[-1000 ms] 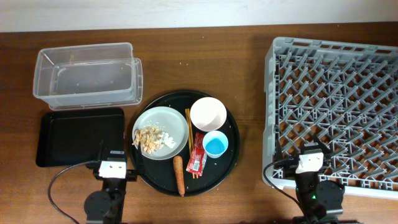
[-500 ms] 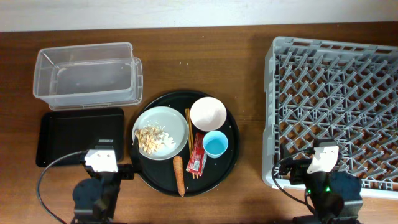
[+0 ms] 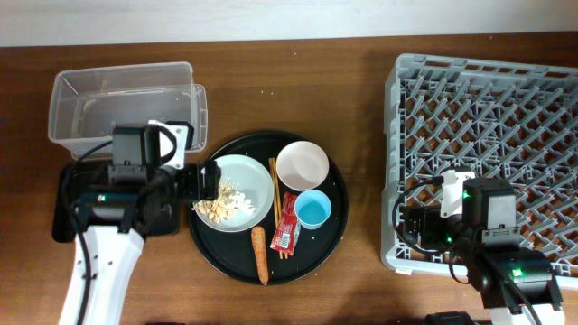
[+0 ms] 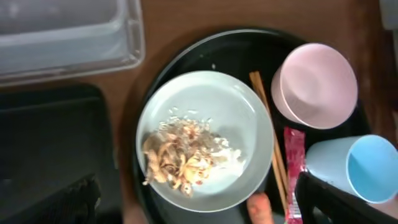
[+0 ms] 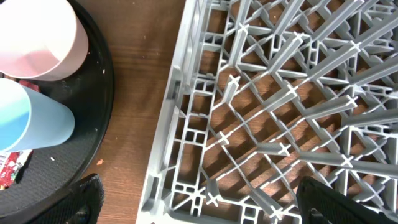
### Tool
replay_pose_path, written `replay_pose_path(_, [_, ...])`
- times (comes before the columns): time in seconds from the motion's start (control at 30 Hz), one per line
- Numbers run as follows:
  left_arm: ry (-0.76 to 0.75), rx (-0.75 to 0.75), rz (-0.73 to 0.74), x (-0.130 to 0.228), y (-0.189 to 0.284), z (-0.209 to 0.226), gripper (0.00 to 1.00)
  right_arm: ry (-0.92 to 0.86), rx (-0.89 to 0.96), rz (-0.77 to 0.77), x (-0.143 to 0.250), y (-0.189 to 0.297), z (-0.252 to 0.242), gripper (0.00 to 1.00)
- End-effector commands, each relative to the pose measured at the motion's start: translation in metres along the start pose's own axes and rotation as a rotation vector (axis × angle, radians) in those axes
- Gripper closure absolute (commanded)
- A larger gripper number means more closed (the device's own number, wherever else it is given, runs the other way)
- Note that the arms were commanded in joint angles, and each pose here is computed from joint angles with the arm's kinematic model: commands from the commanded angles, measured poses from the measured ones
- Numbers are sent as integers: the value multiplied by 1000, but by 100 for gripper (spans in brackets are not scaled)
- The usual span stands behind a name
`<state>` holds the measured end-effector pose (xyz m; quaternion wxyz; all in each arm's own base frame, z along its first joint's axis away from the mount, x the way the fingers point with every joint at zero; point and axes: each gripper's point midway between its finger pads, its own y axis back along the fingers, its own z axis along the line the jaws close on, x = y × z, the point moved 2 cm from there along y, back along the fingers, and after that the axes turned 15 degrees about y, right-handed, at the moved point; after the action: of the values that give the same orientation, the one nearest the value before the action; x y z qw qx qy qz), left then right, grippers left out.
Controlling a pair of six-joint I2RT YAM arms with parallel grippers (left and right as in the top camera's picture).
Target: Sort waste into correct bins and load items into the dishwasher rack
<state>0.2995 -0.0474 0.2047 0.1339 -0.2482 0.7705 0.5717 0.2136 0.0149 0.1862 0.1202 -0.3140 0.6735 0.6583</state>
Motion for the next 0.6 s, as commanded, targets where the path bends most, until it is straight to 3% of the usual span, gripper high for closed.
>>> replay_pose_path(0.0, [-32,70,117,12,-28,-23,3,-14,-1,-23,-7,5,-1,2])
replay_pose_path(0.07, [-53,55,233,30,-59,-29,10,-14,-1,-23,-7,5,-1,2])
replay_pose_path(0.17, [-99,-39,439,72,-114,-25,11,-14,-1,-23,-7,5,-1,2])
replay_pose_path(0.33, [-124,-84,540,97,-140,-21,45,-14,-1,-23,-7,5,-1,2])
replay_pose_path(0.4, [-125,-82,535,96,-141,-22,70,-14,-1,-23,-7,5,-1,2])
replay_pose_path(0.47, [-125,-79,527,94,-142,-22,80,-14,-1,-22,-7,5,-1,2])
replay_pose_path(0.53, [-125,-79,526,94,-142,-22,98,-14,-1,-22,-7,5,-1,2])
replay_pose_path(0.57, [-124,-78,523,92,-142,-23,99,-14,-1,-22,-7,5,-1,2])
